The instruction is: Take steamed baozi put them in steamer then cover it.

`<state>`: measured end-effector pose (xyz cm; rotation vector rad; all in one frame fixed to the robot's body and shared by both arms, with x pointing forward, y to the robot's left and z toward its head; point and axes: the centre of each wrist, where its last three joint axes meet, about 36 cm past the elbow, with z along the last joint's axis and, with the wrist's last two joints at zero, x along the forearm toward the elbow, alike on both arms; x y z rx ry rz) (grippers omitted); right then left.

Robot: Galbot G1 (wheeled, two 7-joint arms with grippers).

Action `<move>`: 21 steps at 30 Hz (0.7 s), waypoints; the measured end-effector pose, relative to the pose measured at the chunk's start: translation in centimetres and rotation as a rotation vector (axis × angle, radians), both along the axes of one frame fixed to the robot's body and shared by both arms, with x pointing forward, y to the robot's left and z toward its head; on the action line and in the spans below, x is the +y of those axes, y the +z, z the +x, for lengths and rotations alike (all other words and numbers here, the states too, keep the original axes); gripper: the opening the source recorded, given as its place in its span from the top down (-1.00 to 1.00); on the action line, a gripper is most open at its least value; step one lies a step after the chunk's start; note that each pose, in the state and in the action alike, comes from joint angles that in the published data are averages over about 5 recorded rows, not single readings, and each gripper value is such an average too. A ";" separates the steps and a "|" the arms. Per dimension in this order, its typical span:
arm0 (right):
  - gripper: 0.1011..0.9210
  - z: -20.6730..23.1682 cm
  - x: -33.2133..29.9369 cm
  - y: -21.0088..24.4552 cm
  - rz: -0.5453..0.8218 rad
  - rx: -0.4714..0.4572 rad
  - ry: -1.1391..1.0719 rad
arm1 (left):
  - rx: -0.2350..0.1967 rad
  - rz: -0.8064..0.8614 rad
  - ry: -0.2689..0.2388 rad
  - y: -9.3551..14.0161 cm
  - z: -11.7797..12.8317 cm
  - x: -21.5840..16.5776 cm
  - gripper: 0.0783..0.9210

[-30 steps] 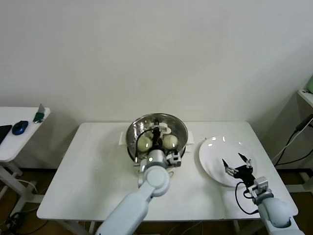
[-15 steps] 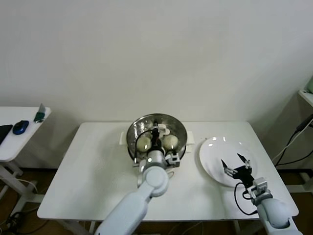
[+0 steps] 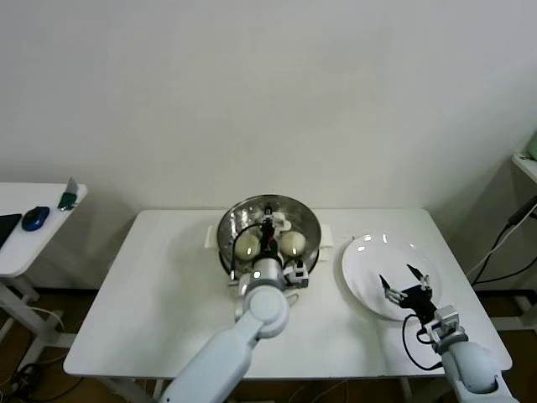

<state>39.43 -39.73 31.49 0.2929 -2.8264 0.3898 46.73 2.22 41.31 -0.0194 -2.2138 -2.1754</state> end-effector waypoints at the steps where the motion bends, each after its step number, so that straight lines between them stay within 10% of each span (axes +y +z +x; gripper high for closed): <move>1: -0.76 0.0 0.0 0.0 0.000 0.000 0.000 | 0.002 -0.001 -0.001 0.0 -0.1 0.1 0.43; 21: -0.76 0.6 0.5 0.9 -0.012 0.024 -0.004 | 0.021 -0.100 -0.035 2.8 -4.5 3.7 -0.76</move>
